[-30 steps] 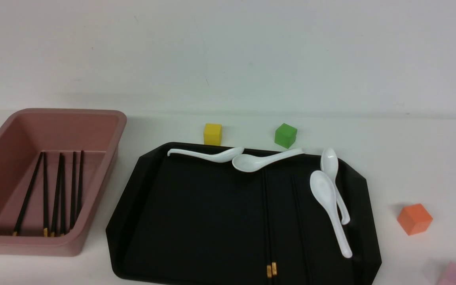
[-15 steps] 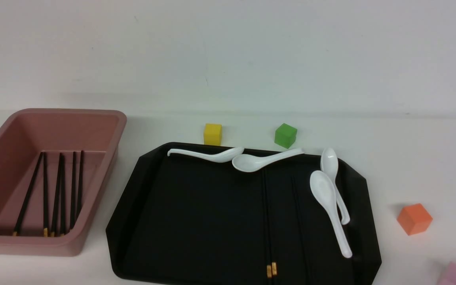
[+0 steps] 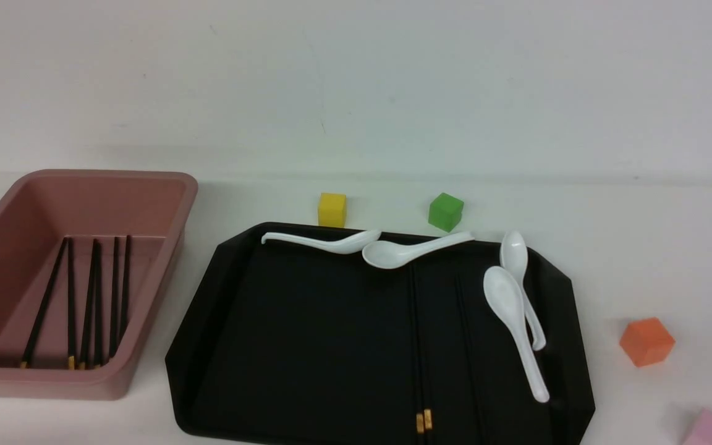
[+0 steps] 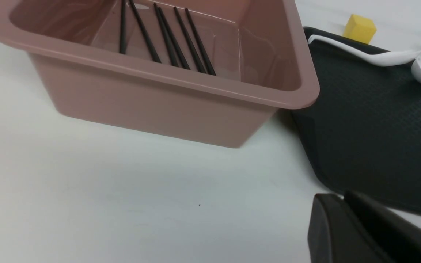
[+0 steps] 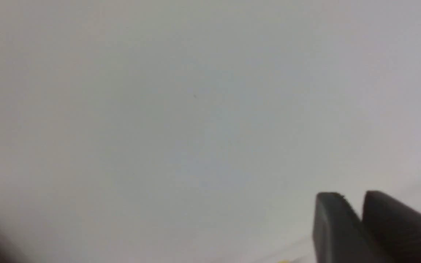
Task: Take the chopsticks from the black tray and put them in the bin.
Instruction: Use the right arm to grab a pair of chopsticks
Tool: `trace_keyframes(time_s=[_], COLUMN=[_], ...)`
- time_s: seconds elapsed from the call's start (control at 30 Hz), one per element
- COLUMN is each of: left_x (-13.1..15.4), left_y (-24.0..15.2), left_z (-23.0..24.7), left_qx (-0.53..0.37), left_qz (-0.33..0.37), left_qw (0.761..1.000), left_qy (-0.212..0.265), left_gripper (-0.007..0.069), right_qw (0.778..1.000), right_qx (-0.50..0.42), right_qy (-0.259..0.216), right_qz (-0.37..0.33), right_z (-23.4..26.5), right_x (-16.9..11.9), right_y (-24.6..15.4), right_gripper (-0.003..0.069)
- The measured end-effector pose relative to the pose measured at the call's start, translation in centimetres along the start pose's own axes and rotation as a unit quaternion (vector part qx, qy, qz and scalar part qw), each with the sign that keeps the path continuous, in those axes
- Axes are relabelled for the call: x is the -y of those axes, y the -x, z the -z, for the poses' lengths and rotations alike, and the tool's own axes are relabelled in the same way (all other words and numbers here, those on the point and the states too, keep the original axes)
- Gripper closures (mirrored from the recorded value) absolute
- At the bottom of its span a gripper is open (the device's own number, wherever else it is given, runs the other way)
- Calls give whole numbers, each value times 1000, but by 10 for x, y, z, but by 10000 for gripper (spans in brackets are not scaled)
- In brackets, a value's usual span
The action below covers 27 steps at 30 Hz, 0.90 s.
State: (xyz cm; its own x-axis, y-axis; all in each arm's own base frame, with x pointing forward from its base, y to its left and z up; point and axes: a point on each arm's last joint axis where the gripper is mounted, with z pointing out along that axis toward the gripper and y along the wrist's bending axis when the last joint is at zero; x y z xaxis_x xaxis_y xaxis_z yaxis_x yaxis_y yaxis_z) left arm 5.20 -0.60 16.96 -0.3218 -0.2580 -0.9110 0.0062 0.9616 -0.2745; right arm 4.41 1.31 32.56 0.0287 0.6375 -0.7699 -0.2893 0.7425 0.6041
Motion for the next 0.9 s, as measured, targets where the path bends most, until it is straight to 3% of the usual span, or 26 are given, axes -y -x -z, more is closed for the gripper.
trace_keyframes(time_s=[0.07,0.13,0.17,0.23,0.27,0.33,0.43,0.63,0.7,0.8,0.9], left_x=[0,0,0,0,0,0,0,0,0,0,0], left_y=[0,0,0,0,0,0,0,0,0,0,0], left_z=[0,0,0,0,0,0,0,0,0,0,0], left_qx=[0,0,0,0,0,0,0,0,0,0,0], left_qz=[0,0,0,0,0,0,0,0,0,0,0], left_qw=[1000,1000,1000,1000,1000,1000,1000,1000,1000,1000,1000], left_qy=[0,0,0,0,0,0,0,0,0,0,0], left_gripper=[575,575,575,575,575,575,571,564,564,557,554], right_qw=[997,991,975,953,914,869,792,687,669,637,632], right_qx=[-50,-103,-195,-278,-383,-474,-597,-726,-741,-762,-753], right_qy=[-11,-22,-45,-65,-96,-117,-115,-40,-41,-86,-145], right_qz=[55,78,94,99,91,77,49,23,30,77,113], right_z=[-16,-29,-49,-66,-88,-104,-134,-183,-193,-219,-238], right_x=[-11,-14,-13,-10,0,10,28,23,18,7,-4], right_y=[9,10,3,-4,-20,-36,-69,-148,-163,-200,-224], right_gripper=[651,666,668,665,659,652,637,594,585,559,525])
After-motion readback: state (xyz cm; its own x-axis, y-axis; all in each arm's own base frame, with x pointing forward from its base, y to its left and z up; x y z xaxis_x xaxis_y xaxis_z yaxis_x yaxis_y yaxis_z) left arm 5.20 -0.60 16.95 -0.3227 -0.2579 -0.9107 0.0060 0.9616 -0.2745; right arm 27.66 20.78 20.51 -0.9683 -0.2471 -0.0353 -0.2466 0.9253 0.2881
